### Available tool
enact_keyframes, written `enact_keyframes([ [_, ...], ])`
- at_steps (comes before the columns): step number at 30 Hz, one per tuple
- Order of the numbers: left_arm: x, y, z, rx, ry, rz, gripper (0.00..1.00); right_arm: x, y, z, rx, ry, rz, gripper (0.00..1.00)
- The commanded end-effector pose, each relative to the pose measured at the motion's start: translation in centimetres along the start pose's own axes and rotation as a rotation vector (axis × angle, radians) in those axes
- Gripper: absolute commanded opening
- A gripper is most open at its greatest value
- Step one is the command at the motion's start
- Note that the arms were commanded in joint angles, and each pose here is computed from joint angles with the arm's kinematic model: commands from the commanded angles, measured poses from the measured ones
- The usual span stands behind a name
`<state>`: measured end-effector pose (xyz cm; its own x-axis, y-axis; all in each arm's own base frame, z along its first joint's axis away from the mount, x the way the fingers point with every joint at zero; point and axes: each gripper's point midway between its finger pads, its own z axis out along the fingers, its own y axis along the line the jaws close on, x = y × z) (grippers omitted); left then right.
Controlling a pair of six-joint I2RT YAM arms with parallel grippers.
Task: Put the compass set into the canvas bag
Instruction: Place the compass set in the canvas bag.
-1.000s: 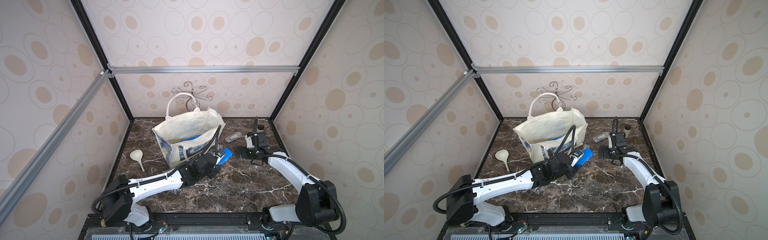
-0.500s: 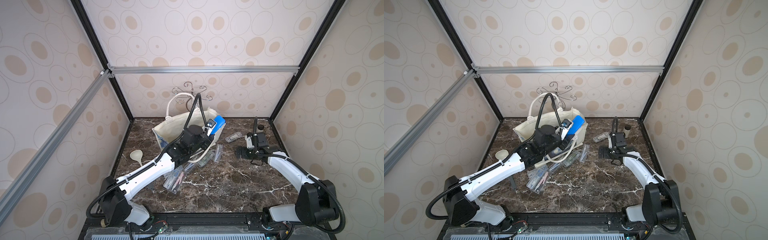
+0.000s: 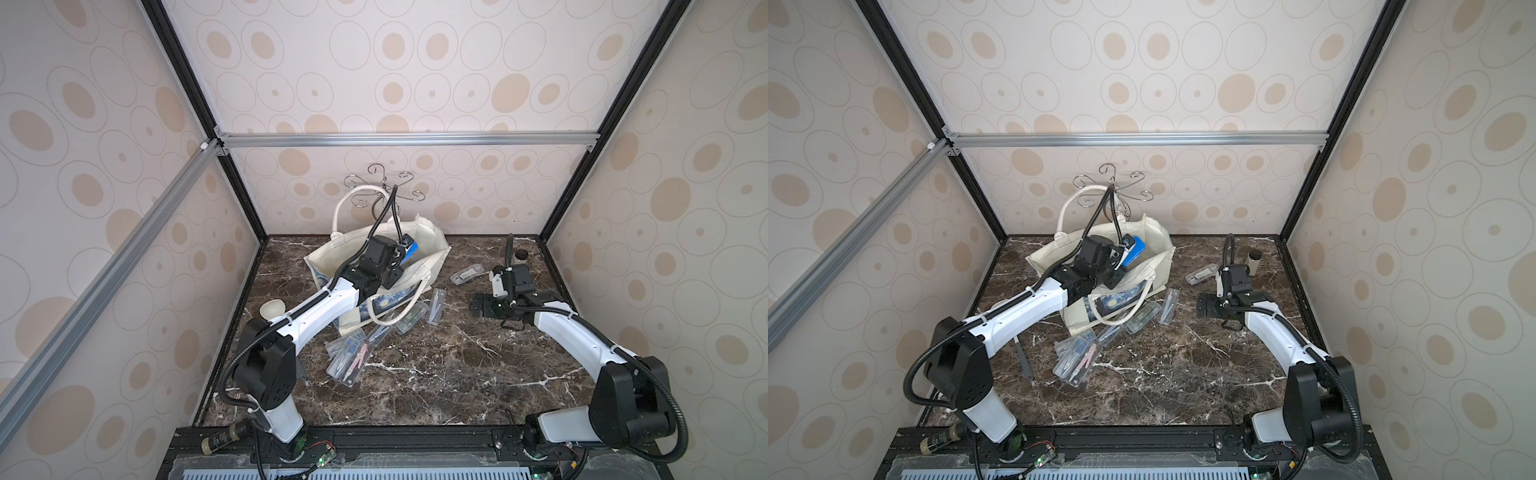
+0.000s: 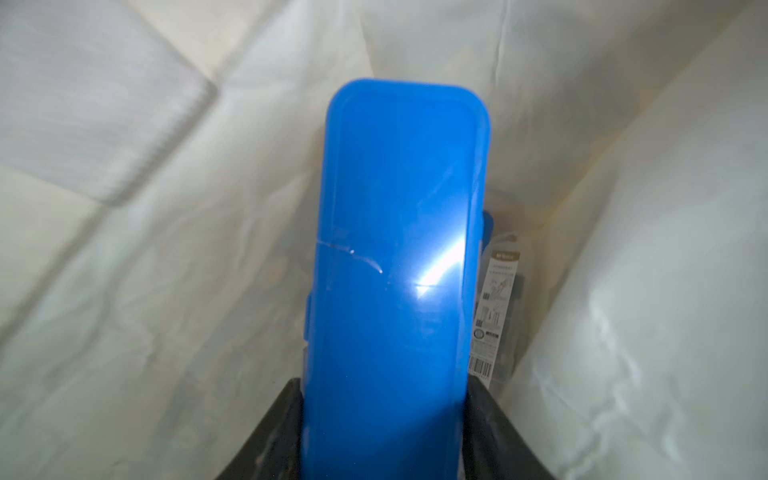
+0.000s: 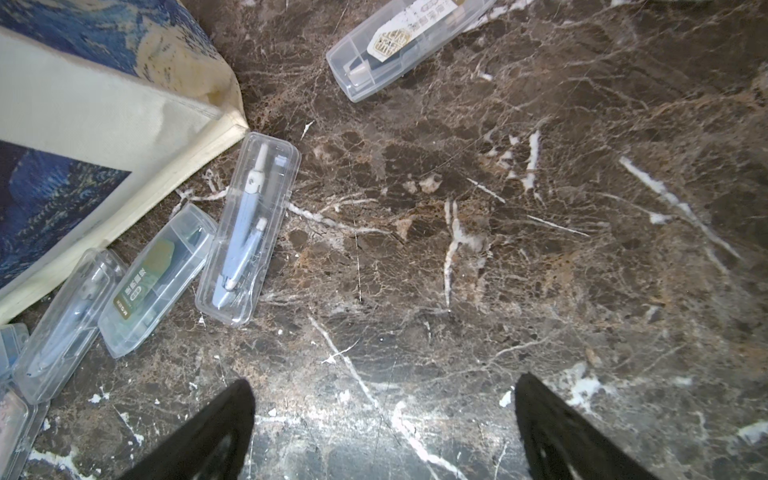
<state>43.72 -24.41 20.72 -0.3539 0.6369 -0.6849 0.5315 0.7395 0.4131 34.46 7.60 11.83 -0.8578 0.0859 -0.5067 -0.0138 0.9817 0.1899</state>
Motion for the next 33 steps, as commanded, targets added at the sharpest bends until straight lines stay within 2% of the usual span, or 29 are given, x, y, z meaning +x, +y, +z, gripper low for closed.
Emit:
enact_keyframes([
  [1,0.6,0.8,0.3,-0.032,0.061,0.051,0.52,-0.4,-0.2,-0.4,0.011,0.002,0.004,0.99],
  [9,1.9,0.8,1.5,-0.055,0.114,0.052,0.55,-0.5,-0.3,-0.7,0.016,-0.009,0.001,1.00],
  [18,-1.0,2.4,0.0,-0.092,0.041,-0.002,0.77,-0.4,-0.3,-0.6,0.014,-0.004,0.004,1.00],
  [24,-4.6,3.2,-2.8,-0.063,-0.084,-0.052,0.87,-0.3,-0.3,-0.6,0.012,-0.004,0.009,1.00],
  [33,-9.2,2.9,-10.1,0.092,-0.328,-0.161,0.95,-0.5,0.2,-0.6,-0.017,-0.008,0.015,1.00],
])
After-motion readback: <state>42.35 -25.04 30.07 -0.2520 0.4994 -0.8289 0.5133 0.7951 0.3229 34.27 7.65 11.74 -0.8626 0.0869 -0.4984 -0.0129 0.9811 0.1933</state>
